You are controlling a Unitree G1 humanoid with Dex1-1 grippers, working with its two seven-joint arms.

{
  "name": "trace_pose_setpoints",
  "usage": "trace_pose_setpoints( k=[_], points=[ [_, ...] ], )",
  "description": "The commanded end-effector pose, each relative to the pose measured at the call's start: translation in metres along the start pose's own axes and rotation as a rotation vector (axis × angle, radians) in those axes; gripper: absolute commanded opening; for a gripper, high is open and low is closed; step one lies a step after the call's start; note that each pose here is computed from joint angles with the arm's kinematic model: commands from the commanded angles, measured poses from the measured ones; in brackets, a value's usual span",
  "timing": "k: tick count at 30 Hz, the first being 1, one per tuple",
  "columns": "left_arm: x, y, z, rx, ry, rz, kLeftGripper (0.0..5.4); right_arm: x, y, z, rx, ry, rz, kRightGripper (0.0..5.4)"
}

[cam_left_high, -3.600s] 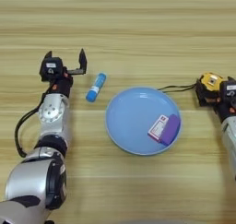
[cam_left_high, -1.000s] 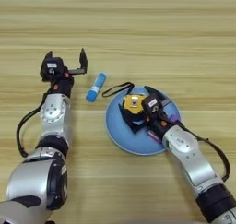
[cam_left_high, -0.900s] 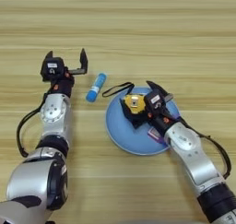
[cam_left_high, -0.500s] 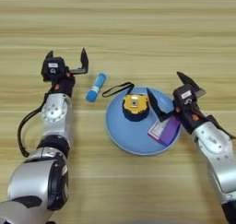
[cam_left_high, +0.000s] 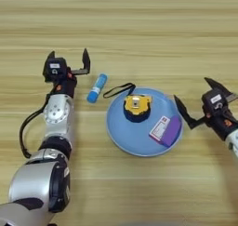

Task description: Move the objects on the table

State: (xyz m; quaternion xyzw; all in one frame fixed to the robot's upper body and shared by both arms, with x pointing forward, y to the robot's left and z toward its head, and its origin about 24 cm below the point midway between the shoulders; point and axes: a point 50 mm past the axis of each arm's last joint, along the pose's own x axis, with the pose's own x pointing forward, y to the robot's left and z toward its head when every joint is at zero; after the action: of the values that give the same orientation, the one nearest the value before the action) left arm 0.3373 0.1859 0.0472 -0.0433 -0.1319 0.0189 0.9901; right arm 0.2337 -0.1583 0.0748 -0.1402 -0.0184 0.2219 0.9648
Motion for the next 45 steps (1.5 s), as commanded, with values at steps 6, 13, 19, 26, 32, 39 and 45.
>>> trace_pose_setpoints(
  k=[6, 13, 19, 26, 32, 39, 45],
  points=[
    [0.001, -0.002, 0.002, 0.01, -0.013, -0.004, 5.4, -0.005, 0.012, 0.013, 0.118, -0.027, 0.116, 5.38],
    [0.001, -0.002, 0.002, 0.01, -0.014, -0.004, 5.4, 0.015, -0.001, 0.002, 0.147, 0.032, 0.004, 5.38],
    [0.0, -0.003, 0.002, 0.01, -0.016, -0.002, 5.4, 0.015, 0.01, 0.0, 0.188, 0.065, 0.057, 5.38],
    [0.001, -0.004, 0.001, 0.01, -0.013, -0.003, 5.4, 0.018, 0.021, -0.018, 0.271, 0.17, 0.099, 5.38],
    [0.0, -0.005, 0.001, 0.01, -0.014, -0.003, 5.4, 0.013, 0.02, -0.008, 0.291, 0.145, 0.126, 5.38],
    [0.0, -0.005, 0.001, 0.01, -0.014, -0.003, 5.4, 0.018, 0.008, -0.017, 0.287, 0.172, 0.049, 5.38],
    [0.0, -0.006, 0.001, 0.009, -0.015, -0.003, 5.4, 0.025, 0.001, -0.033, 0.315, 0.231, 0.003, 5.38]
  ],
)
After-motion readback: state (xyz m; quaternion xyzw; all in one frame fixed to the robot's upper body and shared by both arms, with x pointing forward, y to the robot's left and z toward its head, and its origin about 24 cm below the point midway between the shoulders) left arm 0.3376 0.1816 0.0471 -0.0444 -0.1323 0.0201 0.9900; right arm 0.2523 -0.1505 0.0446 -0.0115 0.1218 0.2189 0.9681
